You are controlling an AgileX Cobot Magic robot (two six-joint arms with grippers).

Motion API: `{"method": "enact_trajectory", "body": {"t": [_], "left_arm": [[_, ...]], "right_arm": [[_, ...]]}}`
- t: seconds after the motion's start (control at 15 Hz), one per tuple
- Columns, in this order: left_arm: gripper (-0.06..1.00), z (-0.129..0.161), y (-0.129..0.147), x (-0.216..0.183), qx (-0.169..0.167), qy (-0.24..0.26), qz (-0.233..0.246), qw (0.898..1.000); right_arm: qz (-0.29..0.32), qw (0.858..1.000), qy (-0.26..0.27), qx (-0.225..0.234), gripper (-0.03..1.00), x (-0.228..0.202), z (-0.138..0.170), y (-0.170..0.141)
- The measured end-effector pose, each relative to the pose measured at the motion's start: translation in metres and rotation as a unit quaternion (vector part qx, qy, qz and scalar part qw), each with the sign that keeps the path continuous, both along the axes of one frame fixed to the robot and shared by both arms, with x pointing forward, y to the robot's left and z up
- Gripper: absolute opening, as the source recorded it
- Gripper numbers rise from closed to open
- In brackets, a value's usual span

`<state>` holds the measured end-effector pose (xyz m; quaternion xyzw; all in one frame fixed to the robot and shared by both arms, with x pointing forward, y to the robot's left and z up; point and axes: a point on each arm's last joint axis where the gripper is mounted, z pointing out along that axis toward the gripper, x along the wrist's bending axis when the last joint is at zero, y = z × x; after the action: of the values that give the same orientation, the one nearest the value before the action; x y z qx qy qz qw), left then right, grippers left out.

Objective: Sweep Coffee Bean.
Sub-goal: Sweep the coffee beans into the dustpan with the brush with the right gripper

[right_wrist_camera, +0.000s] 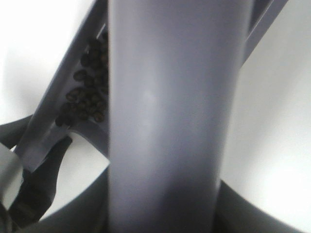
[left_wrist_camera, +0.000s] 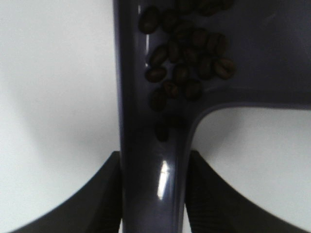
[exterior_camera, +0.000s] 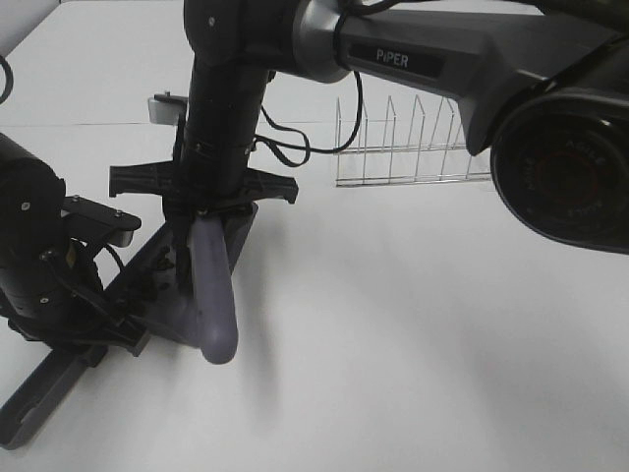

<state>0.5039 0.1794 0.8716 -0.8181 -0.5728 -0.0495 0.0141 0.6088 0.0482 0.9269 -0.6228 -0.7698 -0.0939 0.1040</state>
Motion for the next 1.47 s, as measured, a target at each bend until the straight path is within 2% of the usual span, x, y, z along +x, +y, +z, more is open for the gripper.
{"method": "enact_trajectory", "body": {"t": [0.2, 0.33, 0.67, 1.13, 1.33, 1.47], "left_arm": [[0.31, 0.0, 0.0, 0.0, 0.0, 0.0, 0.0, 1.0], [0.31, 0.0, 0.0, 0.0, 0.0, 0.0, 0.0, 1.0], [0.31, 0.0, 0.0, 0.0, 0.0, 0.0, 0.0, 1.0], [0.31, 0.0, 0.0, 0.0, 0.0, 0.0, 0.0, 1.0], [0.31, 0.0, 0.0, 0.0, -0.001, 0.001, 0.002, 1.0], [0.31, 0.0, 0.0, 0.0, -0.002, 0.001, 0.002, 1.0]], "right_arm": [[0.009, 0.999, -0.037, -0.008, 0.29, 0.004, 0.017, -0.003], [0.021, 0.997, -0.063, -0.03, 0.29, 0.002, 0.031, -0.012], [0.052, 0.985, -0.079, -0.142, 0.29, -0.026, 0.041, -0.059], [0.009, 0.972, -0.032, -0.233, 0.29, -0.018, 0.018, -0.145], [0.015, 0.965, -0.043, -0.259, 0.29, -0.014, 0.017, -0.153], [0.024, 0.961, -0.035, -0.273, 0.29, -0.012, 0.004, -0.154]]}}
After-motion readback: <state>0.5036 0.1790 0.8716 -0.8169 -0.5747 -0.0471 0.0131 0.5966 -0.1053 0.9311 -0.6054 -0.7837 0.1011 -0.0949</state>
